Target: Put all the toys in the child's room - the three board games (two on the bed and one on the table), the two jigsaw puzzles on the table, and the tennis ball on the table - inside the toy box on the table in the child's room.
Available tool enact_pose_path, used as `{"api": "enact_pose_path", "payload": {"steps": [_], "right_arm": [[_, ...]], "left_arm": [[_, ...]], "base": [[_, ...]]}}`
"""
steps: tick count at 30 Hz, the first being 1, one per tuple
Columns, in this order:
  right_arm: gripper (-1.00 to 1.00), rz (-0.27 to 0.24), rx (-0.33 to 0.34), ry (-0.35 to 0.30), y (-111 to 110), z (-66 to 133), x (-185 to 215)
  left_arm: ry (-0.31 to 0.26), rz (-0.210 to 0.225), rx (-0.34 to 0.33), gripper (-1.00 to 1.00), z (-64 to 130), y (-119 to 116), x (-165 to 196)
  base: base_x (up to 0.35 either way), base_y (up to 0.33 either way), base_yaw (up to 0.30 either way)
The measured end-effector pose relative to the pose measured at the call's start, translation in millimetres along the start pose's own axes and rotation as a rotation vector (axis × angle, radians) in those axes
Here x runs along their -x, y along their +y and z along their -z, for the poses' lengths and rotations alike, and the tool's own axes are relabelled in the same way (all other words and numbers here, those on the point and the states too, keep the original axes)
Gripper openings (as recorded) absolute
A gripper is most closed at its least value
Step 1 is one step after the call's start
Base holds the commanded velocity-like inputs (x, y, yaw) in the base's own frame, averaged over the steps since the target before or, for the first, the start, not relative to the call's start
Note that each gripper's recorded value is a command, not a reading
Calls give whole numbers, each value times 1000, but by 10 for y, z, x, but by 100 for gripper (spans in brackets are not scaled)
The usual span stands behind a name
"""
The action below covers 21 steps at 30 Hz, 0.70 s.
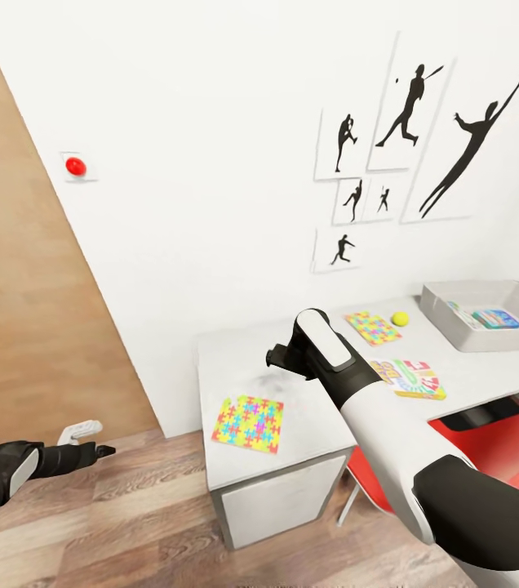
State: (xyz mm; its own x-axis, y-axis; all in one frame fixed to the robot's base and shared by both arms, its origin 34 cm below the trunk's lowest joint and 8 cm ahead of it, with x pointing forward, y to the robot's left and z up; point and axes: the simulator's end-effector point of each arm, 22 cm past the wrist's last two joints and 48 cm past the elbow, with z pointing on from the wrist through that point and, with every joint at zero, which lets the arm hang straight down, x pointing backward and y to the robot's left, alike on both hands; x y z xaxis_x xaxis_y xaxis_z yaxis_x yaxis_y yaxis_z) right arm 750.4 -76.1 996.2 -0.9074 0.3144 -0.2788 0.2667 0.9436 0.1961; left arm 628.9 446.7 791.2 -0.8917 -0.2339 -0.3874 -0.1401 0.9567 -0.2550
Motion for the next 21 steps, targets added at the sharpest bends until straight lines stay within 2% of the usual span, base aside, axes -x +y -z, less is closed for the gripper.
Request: {"api": "enact_pose_path", "payload": {"steps": [6, 17, 21], "right_arm": [[100, 0, -2, 9, -8, -54, -18], [100, 0, -6, 25, -25, -155, -54], [100, 0, -9, 30, -34, -194, -66]], "left_arm": [[10, 3, -1, 100, -40, -3, -41], [26, 6, 2, 100, -103, 20, -106], [33, 8, 3, 100, -126, 30, -133]], "base": [[31, 0, -140], [-46, 22, -116], [-66, 137, -39]]}}
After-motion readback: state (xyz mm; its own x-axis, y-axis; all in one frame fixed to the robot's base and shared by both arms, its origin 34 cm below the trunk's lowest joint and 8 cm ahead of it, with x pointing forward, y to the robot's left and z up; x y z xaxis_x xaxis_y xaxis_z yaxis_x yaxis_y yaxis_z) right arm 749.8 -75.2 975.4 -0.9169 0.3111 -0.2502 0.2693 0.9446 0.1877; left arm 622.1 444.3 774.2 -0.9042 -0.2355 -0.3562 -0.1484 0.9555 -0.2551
